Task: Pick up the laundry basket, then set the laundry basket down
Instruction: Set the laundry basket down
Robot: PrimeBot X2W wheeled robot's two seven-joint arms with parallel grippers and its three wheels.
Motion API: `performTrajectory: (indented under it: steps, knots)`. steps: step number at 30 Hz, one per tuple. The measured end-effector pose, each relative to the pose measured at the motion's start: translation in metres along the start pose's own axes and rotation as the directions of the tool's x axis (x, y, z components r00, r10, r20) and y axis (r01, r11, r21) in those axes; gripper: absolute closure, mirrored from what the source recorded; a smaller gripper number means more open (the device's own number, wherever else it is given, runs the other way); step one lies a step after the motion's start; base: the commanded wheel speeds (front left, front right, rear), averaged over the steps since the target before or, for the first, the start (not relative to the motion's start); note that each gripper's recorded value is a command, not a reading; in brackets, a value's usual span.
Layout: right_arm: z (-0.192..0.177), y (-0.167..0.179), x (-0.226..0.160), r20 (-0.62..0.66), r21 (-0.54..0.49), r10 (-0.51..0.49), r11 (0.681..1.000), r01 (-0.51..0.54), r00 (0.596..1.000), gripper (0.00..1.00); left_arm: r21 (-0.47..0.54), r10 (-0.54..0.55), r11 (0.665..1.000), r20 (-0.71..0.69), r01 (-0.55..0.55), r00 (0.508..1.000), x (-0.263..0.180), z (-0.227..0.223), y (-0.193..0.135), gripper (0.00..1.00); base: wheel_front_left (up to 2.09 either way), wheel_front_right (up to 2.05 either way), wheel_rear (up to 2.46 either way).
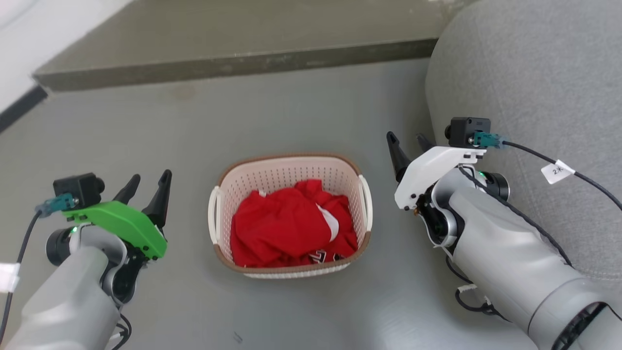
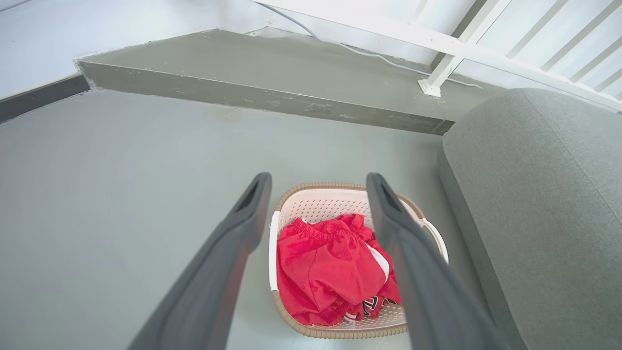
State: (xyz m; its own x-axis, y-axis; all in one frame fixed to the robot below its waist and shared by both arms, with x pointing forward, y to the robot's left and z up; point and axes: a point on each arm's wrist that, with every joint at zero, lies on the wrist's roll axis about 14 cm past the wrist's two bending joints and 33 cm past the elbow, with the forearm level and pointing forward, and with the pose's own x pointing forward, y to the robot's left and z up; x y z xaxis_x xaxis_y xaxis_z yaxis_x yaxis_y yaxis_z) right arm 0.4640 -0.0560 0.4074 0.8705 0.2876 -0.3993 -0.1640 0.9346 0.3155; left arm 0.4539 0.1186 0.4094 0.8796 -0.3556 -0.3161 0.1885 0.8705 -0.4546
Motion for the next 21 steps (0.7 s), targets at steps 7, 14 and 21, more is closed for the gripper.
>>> performTrajectory:
  steps: [7, 14, 21]
  knots:
    - [0.043, 0.017, -0.018, 0.147, -0.027, 0.059, 0.998, -0.055, 0.987, 0.00, 0.028, 0.008, 1.000, 0.116, -0.011, 0.993, -0.016, 0.033, -0.004, 0.00, 0.00, 0.00, 0.00]
    - [0.059, 0.014, -0.034, 0.238, -0.030, 0.068, 0.998, -0.063, 0.969, 0.00, 0.066, -0.010, 0.998, 0.176, -0.002, 0.984, -0.026, 0.046, -0.011, 0.00, 0.00, 0.00, 0.00]
    - [0.060, 0.012, -0.052, 0.297, -0.038, 0.066, 0.998, -0.058, 0.952, 0.00, 0.092, -0.023, 0.996, 0.275, -0.002, 0.961, -0.041, 0.069, -0.018, 0.00, 0.00, 0.00, 0.00]
